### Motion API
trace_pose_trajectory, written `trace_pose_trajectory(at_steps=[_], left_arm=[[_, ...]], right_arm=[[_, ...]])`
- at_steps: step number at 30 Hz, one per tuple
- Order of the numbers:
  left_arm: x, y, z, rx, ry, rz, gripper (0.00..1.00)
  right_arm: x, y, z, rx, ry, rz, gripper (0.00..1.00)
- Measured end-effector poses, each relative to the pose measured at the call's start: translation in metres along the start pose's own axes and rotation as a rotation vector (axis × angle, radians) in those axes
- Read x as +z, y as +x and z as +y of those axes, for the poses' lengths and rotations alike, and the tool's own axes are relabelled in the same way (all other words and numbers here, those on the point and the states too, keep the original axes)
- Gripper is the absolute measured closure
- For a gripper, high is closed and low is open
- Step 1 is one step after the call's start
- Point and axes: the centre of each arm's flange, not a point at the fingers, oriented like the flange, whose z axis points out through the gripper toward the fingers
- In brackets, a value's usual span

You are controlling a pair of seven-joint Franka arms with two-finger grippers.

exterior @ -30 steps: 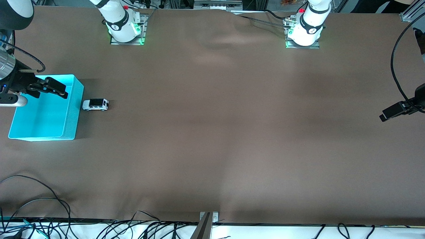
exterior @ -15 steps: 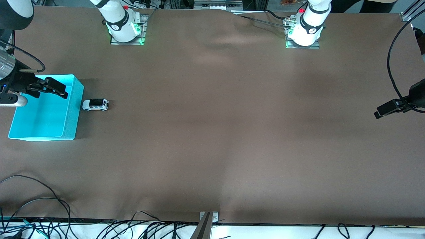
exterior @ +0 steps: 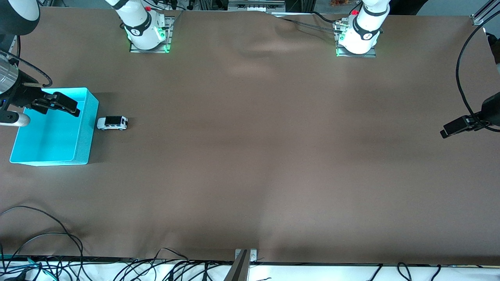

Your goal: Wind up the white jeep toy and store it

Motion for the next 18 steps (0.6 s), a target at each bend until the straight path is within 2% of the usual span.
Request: trace_pose_trajectory(at_steps=[8, 18], left_arm=[[-0.001, -0.004, -0.002, -0.014, 0.03, -0.016, 0.0], [-0.007, -0.014, 0.01, -0.042, -0.006, -0.036, 0.0]], right_arm=[[0.002, -0.001, 0.0, 0.002, -0.001, -0.011, 0.0], [0.013, 0.001, 0.0, 0.005, -0.003, -0.043, 0.0]])
